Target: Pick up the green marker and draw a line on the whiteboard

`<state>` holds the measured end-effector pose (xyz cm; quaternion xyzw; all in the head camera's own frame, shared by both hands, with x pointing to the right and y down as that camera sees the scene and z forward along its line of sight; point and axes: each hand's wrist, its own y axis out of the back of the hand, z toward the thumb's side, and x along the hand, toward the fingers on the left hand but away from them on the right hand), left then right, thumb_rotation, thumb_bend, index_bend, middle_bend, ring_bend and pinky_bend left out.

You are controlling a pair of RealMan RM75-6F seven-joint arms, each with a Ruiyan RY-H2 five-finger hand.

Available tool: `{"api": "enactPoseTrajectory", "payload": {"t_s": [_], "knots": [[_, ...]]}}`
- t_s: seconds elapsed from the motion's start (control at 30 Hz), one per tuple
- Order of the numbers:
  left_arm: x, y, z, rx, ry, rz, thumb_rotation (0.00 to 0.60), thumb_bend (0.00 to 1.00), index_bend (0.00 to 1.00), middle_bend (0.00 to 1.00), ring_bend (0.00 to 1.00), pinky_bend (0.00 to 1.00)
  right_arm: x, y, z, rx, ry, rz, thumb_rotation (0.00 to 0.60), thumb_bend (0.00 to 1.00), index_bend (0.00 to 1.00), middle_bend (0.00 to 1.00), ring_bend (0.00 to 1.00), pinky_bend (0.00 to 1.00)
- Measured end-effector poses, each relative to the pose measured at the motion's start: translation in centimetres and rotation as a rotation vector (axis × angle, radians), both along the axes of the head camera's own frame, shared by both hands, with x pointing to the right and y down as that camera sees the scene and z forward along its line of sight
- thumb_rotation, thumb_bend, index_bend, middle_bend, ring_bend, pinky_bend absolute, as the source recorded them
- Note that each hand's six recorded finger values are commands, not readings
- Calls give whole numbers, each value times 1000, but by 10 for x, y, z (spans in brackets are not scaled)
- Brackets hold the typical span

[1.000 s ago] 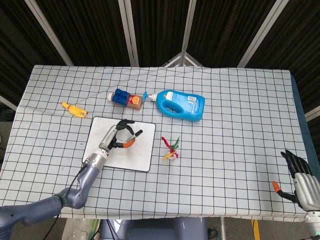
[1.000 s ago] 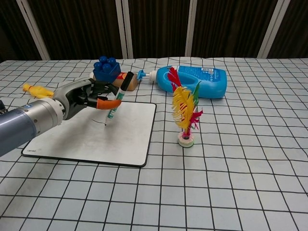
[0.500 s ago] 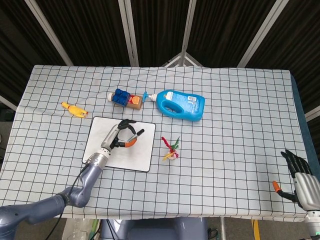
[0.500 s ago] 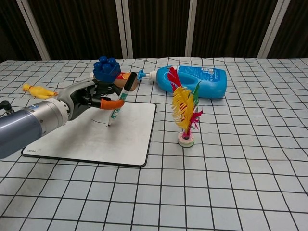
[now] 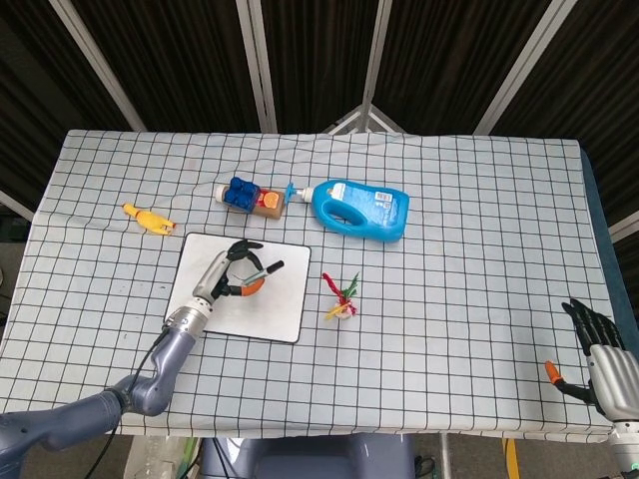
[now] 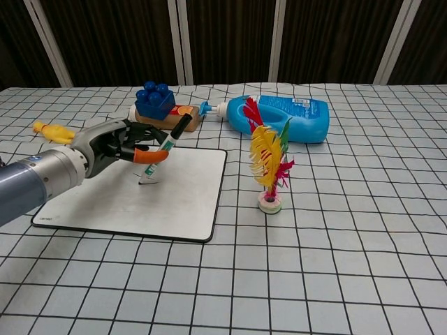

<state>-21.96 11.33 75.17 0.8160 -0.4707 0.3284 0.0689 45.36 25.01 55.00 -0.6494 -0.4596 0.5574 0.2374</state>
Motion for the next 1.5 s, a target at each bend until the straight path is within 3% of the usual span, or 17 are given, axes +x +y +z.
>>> {"api": "enactPoseTrajectory", "payload": {"t_s": [0.4, 0.57, 0.7, 1.0, 1.27, 1.5], "knots": [[-21, 12, -27, -32, 58, -43, 600, 566, 703, 176, 0, 18, 0, -2, -1, 4, -3, 6, 600, 353, 0, 0, 0, 0], [-39, 5, -58, 9, 82, -67, 600, 562, 704, 176, 0, 17, -1, -3, -1, 2, -3, 5, 600, 354, 0, 0, 0, 0], [-57, -2, -78, 62, 47, -63, 600, 558, 704, 176, 0, 17, 0, -3, -1, 1, -2, 6, 600, 354, 0, 0, 0, 0], [-87, -3, -87, 165, -178, 58, 600, 521, 703, 175, 0, 17, -1, -3, -1, -1, 1, 2, 600, 354, 0, 0, 0, 0], [-121, -2, -79, 262, -532, 250, 600, 432, 679, 157, 0, 17, -1, -1, -1, -3, 9, 2, 600, 354, 0, 0, 0, 0], [-143, 0, -58, 259, -737, 317, 600, 378, 645, 132, 0, 16, 0, 0, 0, -5, 16, 2, 600, 354, 0, 0, 0, 0]]}}
